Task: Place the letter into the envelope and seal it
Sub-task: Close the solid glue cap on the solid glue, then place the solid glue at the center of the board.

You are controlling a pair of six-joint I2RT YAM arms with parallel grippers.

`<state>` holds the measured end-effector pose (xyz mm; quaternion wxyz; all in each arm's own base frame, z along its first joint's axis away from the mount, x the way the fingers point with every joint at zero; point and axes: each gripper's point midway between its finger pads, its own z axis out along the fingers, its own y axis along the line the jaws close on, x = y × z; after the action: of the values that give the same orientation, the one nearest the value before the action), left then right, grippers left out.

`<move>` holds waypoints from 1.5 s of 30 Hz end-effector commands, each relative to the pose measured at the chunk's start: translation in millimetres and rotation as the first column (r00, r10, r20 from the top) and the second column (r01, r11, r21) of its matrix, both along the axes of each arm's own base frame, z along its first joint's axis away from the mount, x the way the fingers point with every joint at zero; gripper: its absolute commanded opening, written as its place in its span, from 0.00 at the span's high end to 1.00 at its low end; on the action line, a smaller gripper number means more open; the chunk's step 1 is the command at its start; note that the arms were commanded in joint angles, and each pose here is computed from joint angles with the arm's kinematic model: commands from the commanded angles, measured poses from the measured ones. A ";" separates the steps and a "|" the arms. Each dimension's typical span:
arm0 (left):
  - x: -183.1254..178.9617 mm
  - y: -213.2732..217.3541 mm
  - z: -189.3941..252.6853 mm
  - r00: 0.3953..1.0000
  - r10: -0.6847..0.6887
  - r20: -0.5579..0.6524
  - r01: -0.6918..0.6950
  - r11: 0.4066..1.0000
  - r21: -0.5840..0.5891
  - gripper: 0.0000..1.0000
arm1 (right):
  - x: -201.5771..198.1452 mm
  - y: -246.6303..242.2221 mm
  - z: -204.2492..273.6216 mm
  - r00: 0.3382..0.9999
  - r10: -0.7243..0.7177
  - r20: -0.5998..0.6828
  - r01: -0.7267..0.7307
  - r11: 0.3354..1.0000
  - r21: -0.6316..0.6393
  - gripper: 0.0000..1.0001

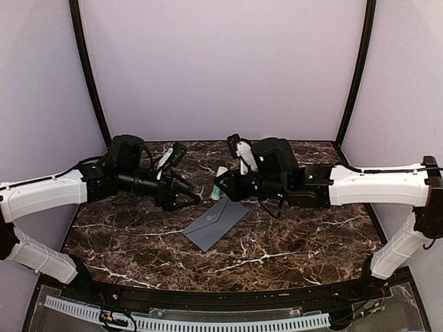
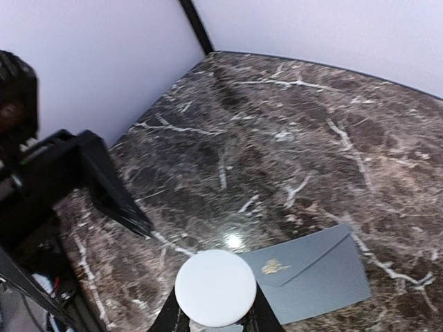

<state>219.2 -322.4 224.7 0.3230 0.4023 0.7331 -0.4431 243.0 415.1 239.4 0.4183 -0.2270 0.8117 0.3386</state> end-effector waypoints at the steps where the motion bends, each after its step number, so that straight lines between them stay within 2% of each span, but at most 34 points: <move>1: 24.8 34.9 15.8 0.988 0.151 0.019 -0.150 0.988 -0.027 0.16 | 44.4 -52.3 -8.1 0.959 -0.214 0.188 0.243 0.959 -0.146 0.91; 5: 54.3 62.3 11.7 0.951 0.308 0.019 -0.308 0.951 0.015 0.16 | 73.5 -78.3 -36.3 0.924 -0.294 0.242 0.345 0.916 -0.204 0.91; 8: 75.9 86.3 2.4 0.897 0.442 0.009 -0.442 0.896 0.048 0.16 | 90.1 -95.4 -60.0 0.903 -0.342 0.259 0.404 0.882 -0.242 0.91; 14: 92.1 115.6 4.2 0.811 0.582 0.057 -0.584 0.810 0.046 0.15 | 110.0 -115.2 -90.0 0.862 -0.395 0.319 0.486 0.822 -0.295 0.89; 19: 92.3 117.9 -1.9 0.804 0.593 0.053 -0.595 0.802 0.052 0.15 | 117.7 -122.3 -106.9 0.835 -0.417 0.358 0.527 0.792 -0.307 0.90; 23: 90.9 115.5 -3.8 0.813 0.580 0.047 -0.582 0.812 0.048 0.15 | 121.4 -119.9 -113.5 0.832 -0.418 0.366 0.530 0.793 -0.300 0.89; 45: 82.8 100.8 -10.2 0.865 0.502 0.004 -0.502 0.864 0.033 0.16 | 125.8 -117.5 -157.9 0.845 -0.425 0.326 0.524 0.781 -0.340 0.87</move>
<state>305.0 -217.7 216.6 0.4232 0.1933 0.8258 -0.3186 364.3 300.3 85.0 0.5166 -0.1523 0.8425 0.0104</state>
